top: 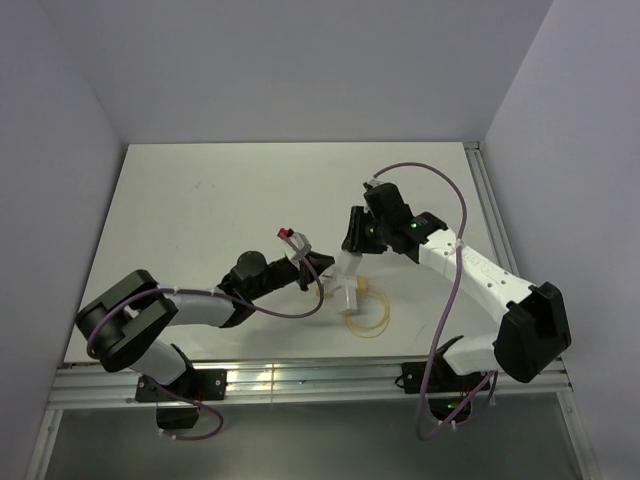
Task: Insert the plug
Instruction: Insert the plug into the socket.
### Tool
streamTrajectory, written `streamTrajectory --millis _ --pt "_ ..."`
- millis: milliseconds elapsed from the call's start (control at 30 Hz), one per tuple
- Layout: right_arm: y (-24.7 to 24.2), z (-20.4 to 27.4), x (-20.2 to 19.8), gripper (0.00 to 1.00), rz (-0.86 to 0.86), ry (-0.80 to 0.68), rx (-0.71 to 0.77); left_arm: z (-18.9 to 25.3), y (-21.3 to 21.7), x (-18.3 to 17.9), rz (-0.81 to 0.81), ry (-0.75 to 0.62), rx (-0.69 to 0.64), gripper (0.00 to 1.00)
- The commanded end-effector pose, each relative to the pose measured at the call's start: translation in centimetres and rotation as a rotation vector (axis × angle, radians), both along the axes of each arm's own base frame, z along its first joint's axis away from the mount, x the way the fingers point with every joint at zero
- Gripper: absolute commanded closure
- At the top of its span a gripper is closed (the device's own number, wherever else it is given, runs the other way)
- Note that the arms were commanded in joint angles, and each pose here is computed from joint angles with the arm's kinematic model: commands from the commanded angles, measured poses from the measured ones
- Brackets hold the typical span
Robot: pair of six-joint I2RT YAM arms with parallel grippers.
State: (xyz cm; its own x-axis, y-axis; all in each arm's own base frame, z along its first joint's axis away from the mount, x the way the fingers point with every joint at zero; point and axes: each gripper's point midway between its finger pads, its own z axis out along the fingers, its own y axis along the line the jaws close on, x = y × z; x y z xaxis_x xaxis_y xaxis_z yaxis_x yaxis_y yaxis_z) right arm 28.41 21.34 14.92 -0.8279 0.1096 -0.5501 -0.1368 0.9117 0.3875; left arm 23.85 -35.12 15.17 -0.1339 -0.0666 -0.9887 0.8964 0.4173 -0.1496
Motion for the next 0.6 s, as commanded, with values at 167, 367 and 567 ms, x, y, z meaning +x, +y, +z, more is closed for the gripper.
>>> streamTrajectory --millis 167,367,567 --pt "-0.8 2.7 -2.7 0.95 0.019 -0.055 0.06 7.0 0.8 1.0 0.17 -0.224 -0.103 1.0" --pt "-0.3 2.1 -2.5 1.0 -0.004 -0.078 0.077 4.3 1.6 2.5 0.282 -0.037 -0.086 1.0" --pt "-0.3 0.6 -2.2 1.0 -0.04 -0.1 0.093 2.7 0.3 1.4 0.188 0.209 -0.034 0.76"
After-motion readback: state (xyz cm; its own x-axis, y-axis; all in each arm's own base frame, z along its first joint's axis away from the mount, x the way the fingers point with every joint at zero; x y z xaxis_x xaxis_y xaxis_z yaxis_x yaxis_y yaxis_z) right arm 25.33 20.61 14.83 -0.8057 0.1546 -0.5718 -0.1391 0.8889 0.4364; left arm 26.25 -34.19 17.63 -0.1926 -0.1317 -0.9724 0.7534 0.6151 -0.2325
